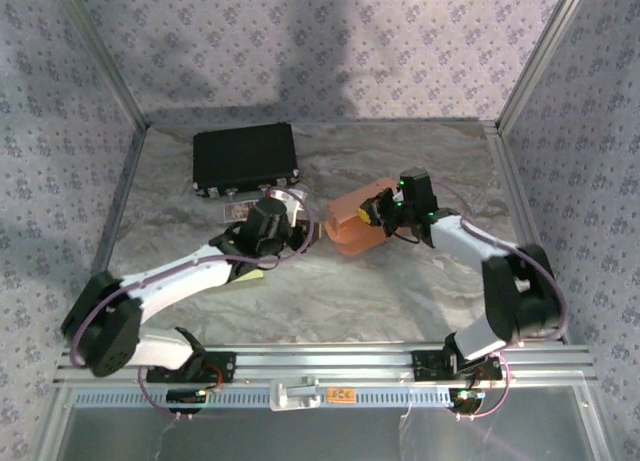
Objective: Fold the paper box
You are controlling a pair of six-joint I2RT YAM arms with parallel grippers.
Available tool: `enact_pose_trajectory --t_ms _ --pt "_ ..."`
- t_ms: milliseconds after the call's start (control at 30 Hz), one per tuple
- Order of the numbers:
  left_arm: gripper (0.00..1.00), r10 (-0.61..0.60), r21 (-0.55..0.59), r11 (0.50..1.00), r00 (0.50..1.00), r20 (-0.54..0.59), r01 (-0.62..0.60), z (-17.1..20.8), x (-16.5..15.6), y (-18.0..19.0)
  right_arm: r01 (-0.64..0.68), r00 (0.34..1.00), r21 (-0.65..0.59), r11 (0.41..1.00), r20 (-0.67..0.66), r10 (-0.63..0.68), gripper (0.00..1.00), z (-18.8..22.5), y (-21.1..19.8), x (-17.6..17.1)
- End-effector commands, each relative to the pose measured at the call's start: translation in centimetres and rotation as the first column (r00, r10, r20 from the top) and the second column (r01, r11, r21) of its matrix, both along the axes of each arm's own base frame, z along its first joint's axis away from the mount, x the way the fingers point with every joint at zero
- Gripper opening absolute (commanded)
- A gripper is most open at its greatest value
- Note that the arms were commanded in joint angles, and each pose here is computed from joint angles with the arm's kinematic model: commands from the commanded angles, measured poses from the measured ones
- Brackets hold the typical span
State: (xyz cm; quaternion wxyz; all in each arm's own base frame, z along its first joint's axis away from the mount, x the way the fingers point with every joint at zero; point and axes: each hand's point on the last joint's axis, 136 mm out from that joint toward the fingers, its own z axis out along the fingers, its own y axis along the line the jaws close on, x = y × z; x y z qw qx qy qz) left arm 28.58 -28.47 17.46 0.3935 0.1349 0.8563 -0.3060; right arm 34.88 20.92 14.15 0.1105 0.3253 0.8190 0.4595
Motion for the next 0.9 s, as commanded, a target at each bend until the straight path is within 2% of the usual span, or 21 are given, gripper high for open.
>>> enact_pose_trajectory --t_ms 0,100,167,233,300,400,500,567,667,767,867 --pt "0.33 0.105 0.015 0.994 0.994 -0.004 -0.105 3.0 0.4 2.8 -0.041 0.992 -0.082 0.996 -0.126 0.030 0.00 0.4 -1.8 -6.0" --pt "0.35 0.137 0.004 0.991 0.990 -0.017 -0.137 4.0 -0.1 4.6 -0.040 0.972 -0.100 0.994 -0.235 0.016 0.00 1.4 -2.7 -11.1" --pt "0.36 0.141 -0.004 0.990 0.989 -0.040 -0.141 3.7 -0.9 5.3 -0.004 0.963 -0.092 0.996 -0.267 -0.021 0.00 2.5 -2.4 -12.4" --pt "0.37 0.141 -0.019 0.990 0.987 -0.077 -0.143 3.0 -1.9 6.0 0.036 0.961 -0.042 0.998 -0.271 -0.046 0.00 2.9 -0.7 -11.3" --pt "0.39 0.141 -0.049 0.988 0.983 -0.114 -0.147 2.2 -2.7 6.6 0.038 0.968 -0.001 0.999 -0.249 -0.037 0.00 2.7 1.5 -8.5" --pt "0.42 0.152 -0.054 0.986 0.980 -0.127 -0.160 1.1 -3.7 7.6 -0.034 0.980 0.018 0.999 -0.193 0.037 0.00 3.0 5.5 -3.1" --pt "0.43 0.145 -0.054 0.987 0.983 -0.114 -0.152 -0.2 -4.6 8.3 -0.101 0.987 -0.002 0.995 -0.125 0.100 0.00 3.8 7.7 0.5" --pt "0.44 0.106 -0.069 0.991 0.991 -0.082 -0.112 -1.4 -5.2 8.1 -0.127 0.984 -0.010 0.992 -0.126 0.125 0.00 3.1 8.0 1.2" --pt "0.47 0.136 -0.061 0.988 0.990 -0.046 -0.139 -4.0 -5.0 8.9 -0.156 0.978 -0.002 0.988 -0.142 0.154 0.00 1.5 7.6 1.0" --pt "0.50 0.154 -0.034 0.987 0.988 -0.005 -0.154 -4.9 -3.9 9.0 -0.171 0.970 0.009 0.985 -0.177 0.169 0.00 -0.7 6.9 0.0" --pt "0.49 0.120 -0.002 0.993 0.993 0.016 -0.120 -5.2 -2.4 7.9 -0.186 0.966 0.006 0.983 -0.183 0.184 0.00 -1.7 6.4 -0.1"
